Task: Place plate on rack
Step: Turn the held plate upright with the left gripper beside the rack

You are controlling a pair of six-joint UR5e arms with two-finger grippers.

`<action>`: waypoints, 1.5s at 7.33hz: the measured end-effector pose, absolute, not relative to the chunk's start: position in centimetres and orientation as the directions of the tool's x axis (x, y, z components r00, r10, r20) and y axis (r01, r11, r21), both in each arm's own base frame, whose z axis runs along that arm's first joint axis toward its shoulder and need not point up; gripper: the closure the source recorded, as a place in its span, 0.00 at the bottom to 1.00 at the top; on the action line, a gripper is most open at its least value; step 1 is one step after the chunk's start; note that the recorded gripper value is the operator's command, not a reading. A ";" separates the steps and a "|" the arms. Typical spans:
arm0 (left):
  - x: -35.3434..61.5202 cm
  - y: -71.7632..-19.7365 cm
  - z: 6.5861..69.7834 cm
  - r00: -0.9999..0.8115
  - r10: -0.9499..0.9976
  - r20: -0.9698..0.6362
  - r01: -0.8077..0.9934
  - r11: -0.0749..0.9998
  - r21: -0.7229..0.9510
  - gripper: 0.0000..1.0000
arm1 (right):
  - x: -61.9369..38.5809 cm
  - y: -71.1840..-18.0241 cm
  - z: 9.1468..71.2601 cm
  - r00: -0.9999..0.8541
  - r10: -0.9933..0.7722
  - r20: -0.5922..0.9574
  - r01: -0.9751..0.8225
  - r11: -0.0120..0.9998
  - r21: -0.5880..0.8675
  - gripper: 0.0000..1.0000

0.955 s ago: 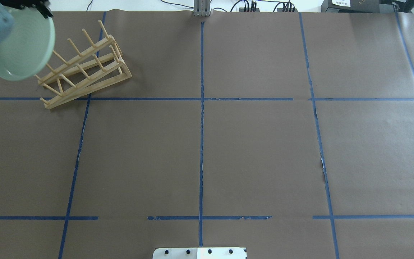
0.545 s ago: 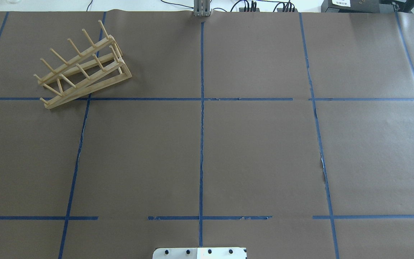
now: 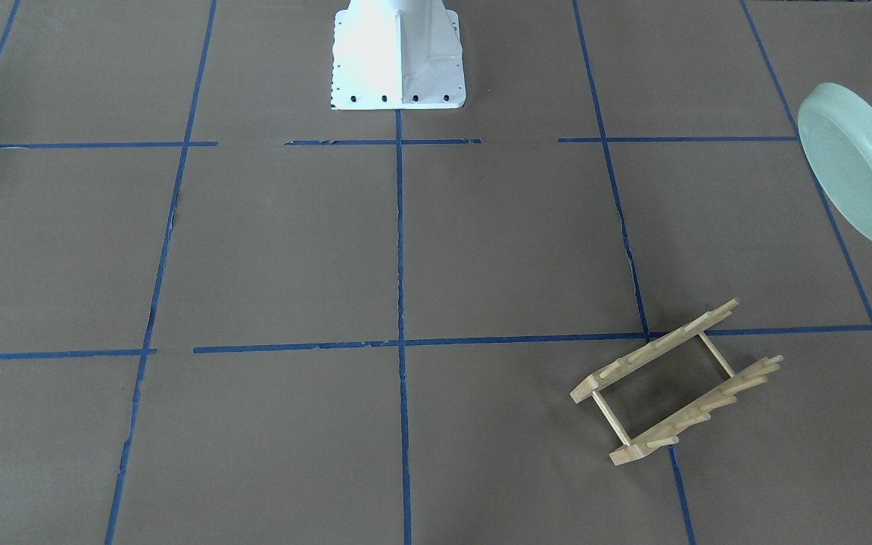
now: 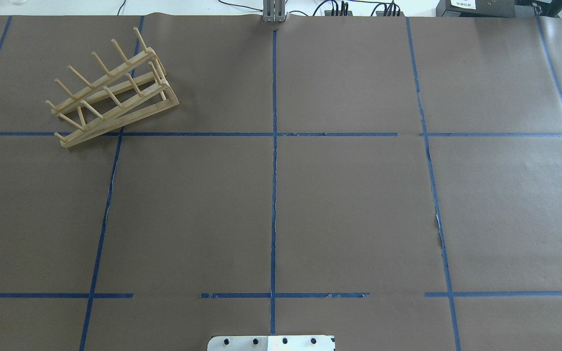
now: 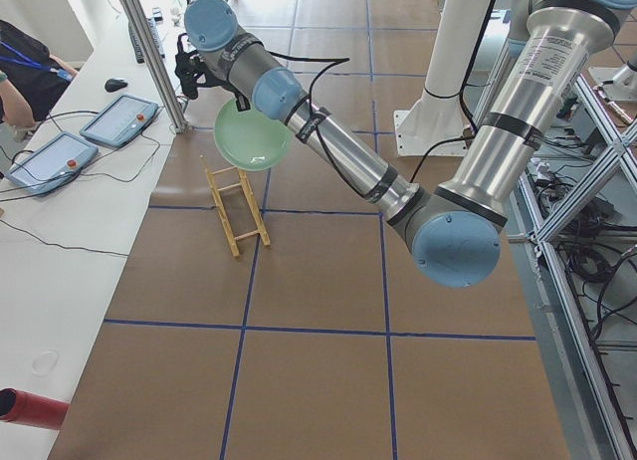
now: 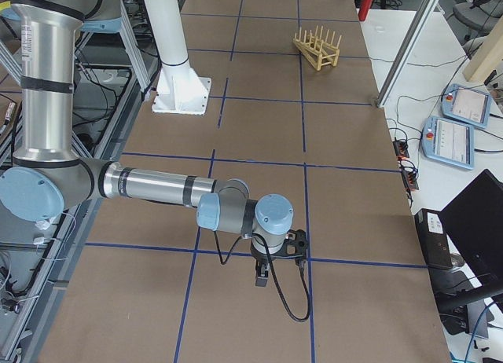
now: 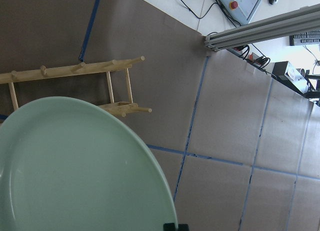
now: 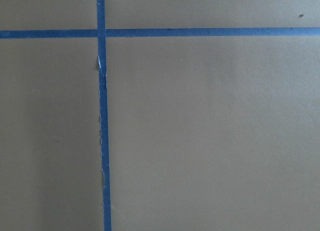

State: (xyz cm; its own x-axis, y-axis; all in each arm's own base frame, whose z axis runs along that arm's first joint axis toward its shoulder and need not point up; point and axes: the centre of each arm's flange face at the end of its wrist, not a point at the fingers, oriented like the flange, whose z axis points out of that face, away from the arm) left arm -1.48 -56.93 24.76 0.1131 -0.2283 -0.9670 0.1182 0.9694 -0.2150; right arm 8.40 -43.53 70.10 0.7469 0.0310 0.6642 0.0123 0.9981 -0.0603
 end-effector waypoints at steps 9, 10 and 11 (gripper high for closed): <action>-1.4 -54.1 32.7 -0.111 -0.279 -0.954 0.425 0.854 -0.300 1.00 | 8.4 -43.5 70.1 0.747 0.031 0.664 0.013 0.998 -0.061 0.00; -0.9 -53.8 34.5 -0.159 -0.266 -0.951 0.428 0.849 -0.309 1.00 | 8.4 -43.5 70.1 0.747 0.031 0.664 0.013 0.998 -0.061 0.00; 0.0 -53.6 36.1 -0.182 -0.239 -0.954 0.419 0.859 -0.295 1.00 | 8.4 -43.5 70.1 0.747 0.031 0.664 0.013 0.998 -0.061 0.00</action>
State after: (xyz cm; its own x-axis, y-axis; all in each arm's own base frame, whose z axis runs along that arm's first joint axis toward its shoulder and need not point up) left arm -0.04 -53.64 36.10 -0.1824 -0.2387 -0.9538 0.4187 0.8589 -0.2950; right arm 8.39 -43.53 70.10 0.7468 0.0309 0.6643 0.0128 0.9981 -0.0609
